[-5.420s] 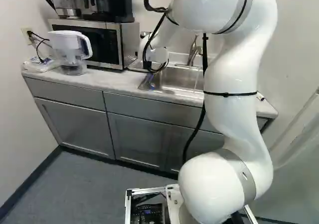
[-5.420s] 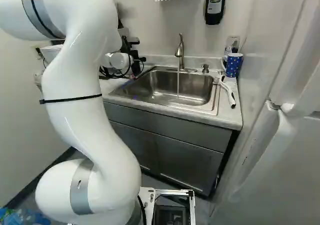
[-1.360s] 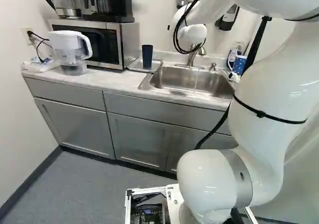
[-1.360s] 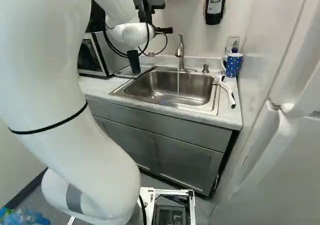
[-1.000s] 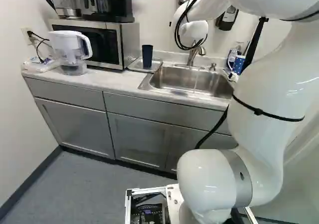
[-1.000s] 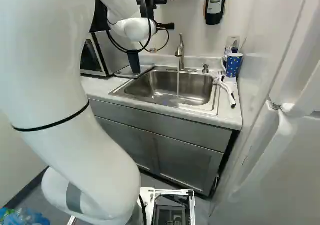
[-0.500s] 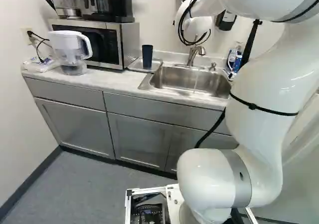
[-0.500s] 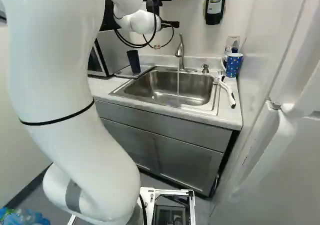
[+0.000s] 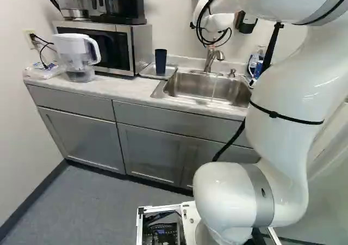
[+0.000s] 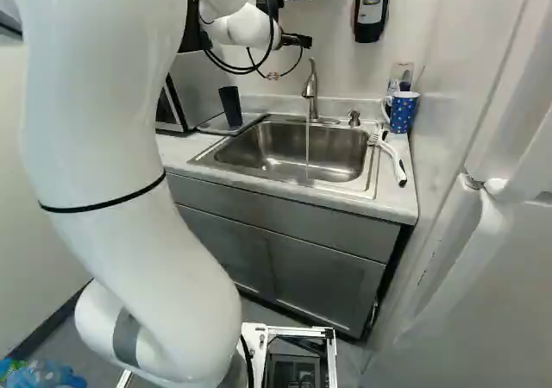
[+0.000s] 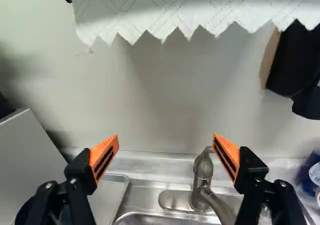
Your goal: Rinse the cup and place it in the tray
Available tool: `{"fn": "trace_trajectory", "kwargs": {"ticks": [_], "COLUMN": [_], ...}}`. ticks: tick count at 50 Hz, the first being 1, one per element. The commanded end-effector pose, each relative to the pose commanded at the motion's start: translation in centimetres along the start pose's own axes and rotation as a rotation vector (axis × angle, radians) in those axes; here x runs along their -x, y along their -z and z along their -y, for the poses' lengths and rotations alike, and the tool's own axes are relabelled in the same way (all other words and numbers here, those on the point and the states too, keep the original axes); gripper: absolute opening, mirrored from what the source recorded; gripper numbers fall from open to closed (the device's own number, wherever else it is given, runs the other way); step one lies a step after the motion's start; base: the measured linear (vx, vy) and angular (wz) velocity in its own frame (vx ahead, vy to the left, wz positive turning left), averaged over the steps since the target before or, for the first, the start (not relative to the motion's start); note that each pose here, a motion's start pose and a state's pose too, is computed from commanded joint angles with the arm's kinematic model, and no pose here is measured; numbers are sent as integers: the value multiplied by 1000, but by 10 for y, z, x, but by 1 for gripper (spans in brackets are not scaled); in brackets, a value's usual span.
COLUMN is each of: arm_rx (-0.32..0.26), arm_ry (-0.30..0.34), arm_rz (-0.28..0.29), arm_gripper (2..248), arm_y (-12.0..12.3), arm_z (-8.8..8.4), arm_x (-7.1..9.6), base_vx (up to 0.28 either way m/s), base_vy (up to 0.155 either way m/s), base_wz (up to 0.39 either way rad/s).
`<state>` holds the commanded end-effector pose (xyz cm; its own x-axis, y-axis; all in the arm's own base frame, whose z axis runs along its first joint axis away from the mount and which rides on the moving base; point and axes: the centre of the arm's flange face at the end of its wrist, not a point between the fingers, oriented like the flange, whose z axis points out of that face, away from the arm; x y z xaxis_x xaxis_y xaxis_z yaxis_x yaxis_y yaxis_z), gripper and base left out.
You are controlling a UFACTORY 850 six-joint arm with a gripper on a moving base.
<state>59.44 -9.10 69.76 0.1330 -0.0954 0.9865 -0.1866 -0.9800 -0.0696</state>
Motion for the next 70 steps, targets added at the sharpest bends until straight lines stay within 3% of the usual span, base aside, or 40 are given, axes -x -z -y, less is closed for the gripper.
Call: {"fn": "trace_trajectory", "kwargs": {"ticks": [13,32,70], "arm_rx": [3,16,17], "arm_ry": [-2,-4,-4], "arm_rz": [48,47,43], "arm_gripper": [247,247,247], "arm_y": [1,-1,-16], "arm_z": [-3,-11,-12], "arm_x": [-6,-7,-8], "base_vx": [0,0,0], "base_vy": [0,0,0], "base_wz": [0,0,0]}}
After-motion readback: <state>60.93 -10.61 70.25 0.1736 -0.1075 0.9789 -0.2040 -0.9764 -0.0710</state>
